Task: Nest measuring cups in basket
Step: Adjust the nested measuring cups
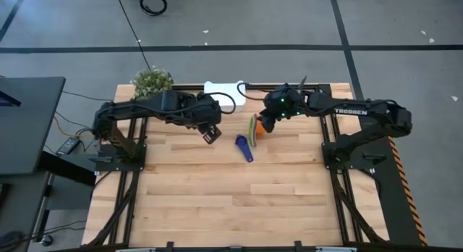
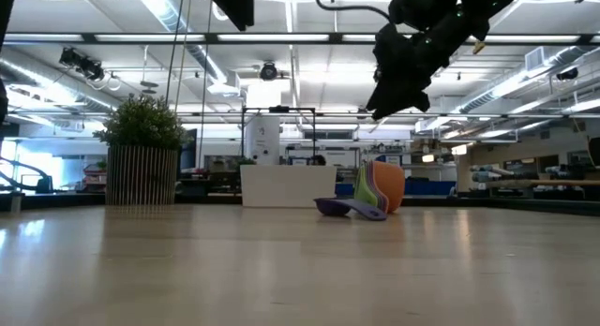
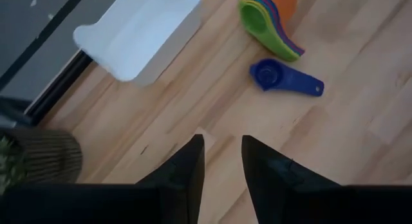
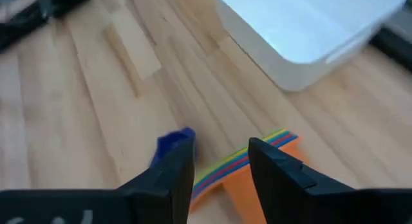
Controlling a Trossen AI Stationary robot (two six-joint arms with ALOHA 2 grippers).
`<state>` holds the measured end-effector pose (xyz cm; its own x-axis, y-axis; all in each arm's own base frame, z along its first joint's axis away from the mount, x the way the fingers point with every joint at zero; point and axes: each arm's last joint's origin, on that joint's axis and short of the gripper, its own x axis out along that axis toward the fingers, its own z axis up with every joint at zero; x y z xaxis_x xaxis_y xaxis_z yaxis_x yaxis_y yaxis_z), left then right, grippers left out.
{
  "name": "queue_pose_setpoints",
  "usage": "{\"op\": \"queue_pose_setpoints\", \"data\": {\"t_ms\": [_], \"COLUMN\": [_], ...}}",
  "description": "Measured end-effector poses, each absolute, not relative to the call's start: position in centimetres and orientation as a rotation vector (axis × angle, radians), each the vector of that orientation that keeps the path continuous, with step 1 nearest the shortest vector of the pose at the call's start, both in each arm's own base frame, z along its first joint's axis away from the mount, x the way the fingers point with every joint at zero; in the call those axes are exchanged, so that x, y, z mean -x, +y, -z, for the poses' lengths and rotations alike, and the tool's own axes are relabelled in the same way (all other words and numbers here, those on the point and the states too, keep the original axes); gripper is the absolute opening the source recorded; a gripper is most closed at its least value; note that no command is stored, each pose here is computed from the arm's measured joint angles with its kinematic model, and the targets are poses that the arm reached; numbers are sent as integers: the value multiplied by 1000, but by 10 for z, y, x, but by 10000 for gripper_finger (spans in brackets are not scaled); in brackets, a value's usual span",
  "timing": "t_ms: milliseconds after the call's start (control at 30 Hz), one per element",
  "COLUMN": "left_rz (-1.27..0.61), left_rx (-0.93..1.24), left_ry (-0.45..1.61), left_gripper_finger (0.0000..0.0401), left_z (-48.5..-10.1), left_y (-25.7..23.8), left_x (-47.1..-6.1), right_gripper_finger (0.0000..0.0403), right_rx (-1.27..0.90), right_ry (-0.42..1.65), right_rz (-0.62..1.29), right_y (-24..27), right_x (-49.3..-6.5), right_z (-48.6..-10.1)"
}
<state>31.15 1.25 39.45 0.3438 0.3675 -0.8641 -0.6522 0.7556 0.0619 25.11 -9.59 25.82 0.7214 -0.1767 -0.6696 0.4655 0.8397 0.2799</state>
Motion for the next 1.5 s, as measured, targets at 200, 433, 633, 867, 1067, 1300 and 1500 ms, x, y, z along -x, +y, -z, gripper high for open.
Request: {"op": "queue_pose_setpoints", "data": {"t_ms": [200,433,633,867,1067,1300,1500], "left_rz": [-709,-709,-700,-685,-661,-647,-637], "left_rx": [362,348,330,306,269,256,246], "left_ry": [1011,1039,1053,1061,1074,1077,1080], "left_gripper_finger": [112,112,112,112,112,112,112], "left_z": [-403,-403,-402,-402,-402,-402,-402], "left_y": [13,13,12,12,12,9,8], "left_x": [-298,-294,-294,-294,-294,-294,-294], "right_gripper_finger": [153,153,153,153,151,151,151], "right_rx": [-568,-668,-747,-815,-856,-802,-783], "right_ry": [707,781,858,918,943,938,964], "right_rz": [340,247,255,341,371,417,465], "right_y": [-91,-72,-54,-49,-50,-53,-53], "right_x": [-255,-268,-283,-292,-294,-290,-287], "right_z": [-252,-239,-220,-200,-192,-195,-193]}}
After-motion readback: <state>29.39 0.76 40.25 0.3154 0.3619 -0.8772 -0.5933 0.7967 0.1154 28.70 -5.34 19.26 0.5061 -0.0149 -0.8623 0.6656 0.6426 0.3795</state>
